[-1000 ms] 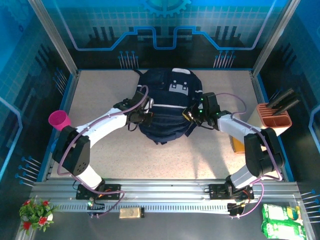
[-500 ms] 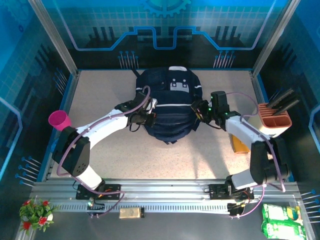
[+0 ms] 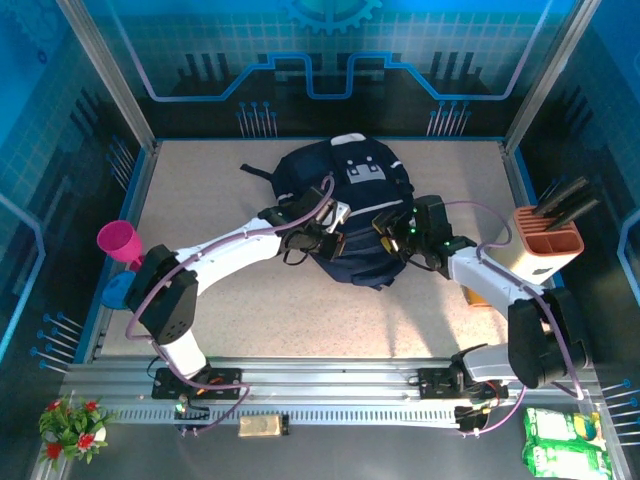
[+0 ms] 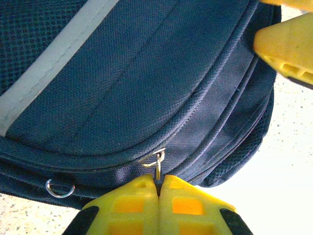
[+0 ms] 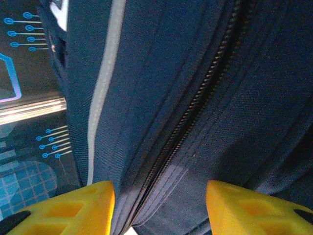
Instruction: Pack books, pencil case, and school supplies into a backpack
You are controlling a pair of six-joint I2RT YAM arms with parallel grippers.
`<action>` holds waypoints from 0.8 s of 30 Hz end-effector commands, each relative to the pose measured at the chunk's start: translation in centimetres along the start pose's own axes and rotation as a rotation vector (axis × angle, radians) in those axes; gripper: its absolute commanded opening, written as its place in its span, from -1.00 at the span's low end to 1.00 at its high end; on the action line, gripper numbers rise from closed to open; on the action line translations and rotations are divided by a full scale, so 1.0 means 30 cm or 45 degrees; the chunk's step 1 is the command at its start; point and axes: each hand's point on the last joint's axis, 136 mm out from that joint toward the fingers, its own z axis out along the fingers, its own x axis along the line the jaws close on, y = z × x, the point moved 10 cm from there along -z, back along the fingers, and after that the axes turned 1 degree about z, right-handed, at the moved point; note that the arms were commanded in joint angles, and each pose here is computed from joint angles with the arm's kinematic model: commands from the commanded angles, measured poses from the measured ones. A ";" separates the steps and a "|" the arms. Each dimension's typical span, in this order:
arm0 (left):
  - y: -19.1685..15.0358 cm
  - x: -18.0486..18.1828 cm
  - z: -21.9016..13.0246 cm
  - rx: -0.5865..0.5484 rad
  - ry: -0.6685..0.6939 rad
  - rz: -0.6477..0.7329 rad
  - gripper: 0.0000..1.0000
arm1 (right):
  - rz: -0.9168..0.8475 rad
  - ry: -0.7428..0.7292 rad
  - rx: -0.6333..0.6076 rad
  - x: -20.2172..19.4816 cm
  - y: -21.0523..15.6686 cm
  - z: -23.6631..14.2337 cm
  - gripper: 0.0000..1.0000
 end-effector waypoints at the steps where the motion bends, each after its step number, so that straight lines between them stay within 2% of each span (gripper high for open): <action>1: 0.035 -0.033 -0.016 -0.031 -0.059 0.038 -1.00 | 0.003 0.033 0.028 0.035 -0.004 0.026 -0.01; 7: 0.022 -0.020 -0.017 -0.003 -0.014 0.057 -1.00 | -0.028 0.013 0.016 0.039 0.009 0.055 -0.20; 13: 0.007 -0.007 -0.035 0.024 0.037 0.105 -1.00 | -0.055 -0.012 0.006 0.039 0.026 0.079 -0.25; 16: 0.002 0.006 -0.044 0.038 0.067 0.113 -1.00 | -0.064 -0.031 0.001 0.034 0.034 0.089 -0.46; 19: -0.003 0.057 -0.056 0.047 0.152 0.063 -1.00 | -0.090 -0.076 -0.044 0.025 0.043 0.081 -0.65; 24: -0.027 0.157 -0.075 0.064 0.214 -0.044 -1.00 | -0.142 -0.119 -0.121 0.019 0.061 0.053 -0.73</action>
